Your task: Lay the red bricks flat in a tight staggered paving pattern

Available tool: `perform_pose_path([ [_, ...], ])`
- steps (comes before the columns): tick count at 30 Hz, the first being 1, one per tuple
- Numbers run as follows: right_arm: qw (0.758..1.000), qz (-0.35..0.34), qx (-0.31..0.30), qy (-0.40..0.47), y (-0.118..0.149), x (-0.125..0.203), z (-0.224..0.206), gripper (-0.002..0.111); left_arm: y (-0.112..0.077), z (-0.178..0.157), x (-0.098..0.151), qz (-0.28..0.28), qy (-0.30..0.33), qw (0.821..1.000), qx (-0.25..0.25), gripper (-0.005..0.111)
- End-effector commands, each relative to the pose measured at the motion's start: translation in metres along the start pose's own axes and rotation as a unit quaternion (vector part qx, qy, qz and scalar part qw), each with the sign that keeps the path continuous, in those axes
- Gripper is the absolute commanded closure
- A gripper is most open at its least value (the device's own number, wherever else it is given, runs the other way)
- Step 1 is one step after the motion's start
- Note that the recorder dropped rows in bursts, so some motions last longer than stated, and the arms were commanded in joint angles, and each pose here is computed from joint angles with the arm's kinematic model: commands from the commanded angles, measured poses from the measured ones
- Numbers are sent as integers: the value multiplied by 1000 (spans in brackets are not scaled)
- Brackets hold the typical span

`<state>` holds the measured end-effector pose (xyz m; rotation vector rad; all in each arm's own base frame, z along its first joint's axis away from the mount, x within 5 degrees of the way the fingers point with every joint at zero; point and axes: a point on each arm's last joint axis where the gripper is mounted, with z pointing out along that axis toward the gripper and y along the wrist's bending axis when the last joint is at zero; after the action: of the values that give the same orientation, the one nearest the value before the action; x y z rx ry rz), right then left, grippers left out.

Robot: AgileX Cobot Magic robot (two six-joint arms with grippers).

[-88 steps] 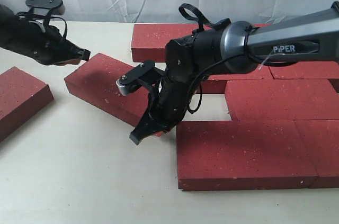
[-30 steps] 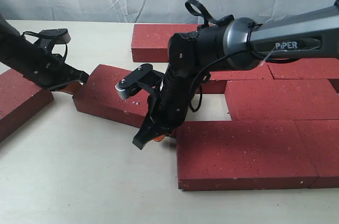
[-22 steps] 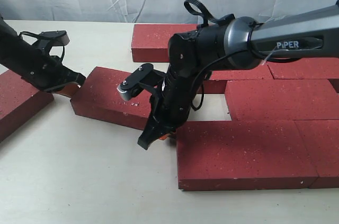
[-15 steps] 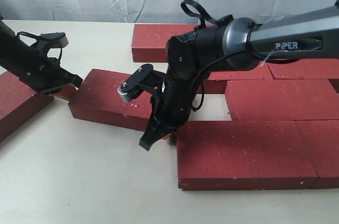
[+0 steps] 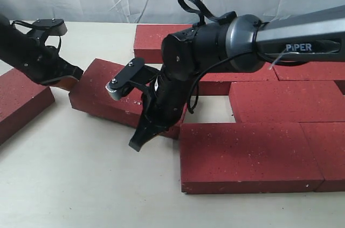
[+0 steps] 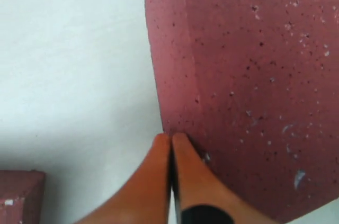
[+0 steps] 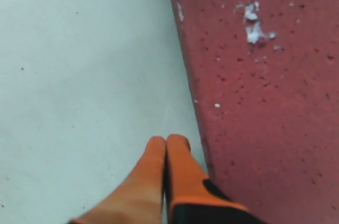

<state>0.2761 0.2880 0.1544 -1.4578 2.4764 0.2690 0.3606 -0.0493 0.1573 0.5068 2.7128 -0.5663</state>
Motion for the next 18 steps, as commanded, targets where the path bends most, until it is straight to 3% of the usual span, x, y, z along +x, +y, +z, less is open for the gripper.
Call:
perform_pose_path([
  [1, 1000, -15, 10, -6, -2, -2, -3, 109, -5, 2, 8, -16, 45, 999, -16, 107],
  [3, 1000, -15, 11, -7, -2, -2, -2, 109, 2, 1, 11, -20, 61, 997, -50, 107],
  [9, 1000, -15, 11, -7, -2, -2, -2, 109, 2, 1, 11, -23, 61, 996, -54, 107],
  [15, 1000, -23, 14, 3, -2, 0, -2, 109, 13, -1, 10, -31, 52, 991, -117, 107],
  [18, 999, -30, 20, 3, -4, 0, -1, 109, 13, -1, 10, -33, 50, 991, -116, 107],
])
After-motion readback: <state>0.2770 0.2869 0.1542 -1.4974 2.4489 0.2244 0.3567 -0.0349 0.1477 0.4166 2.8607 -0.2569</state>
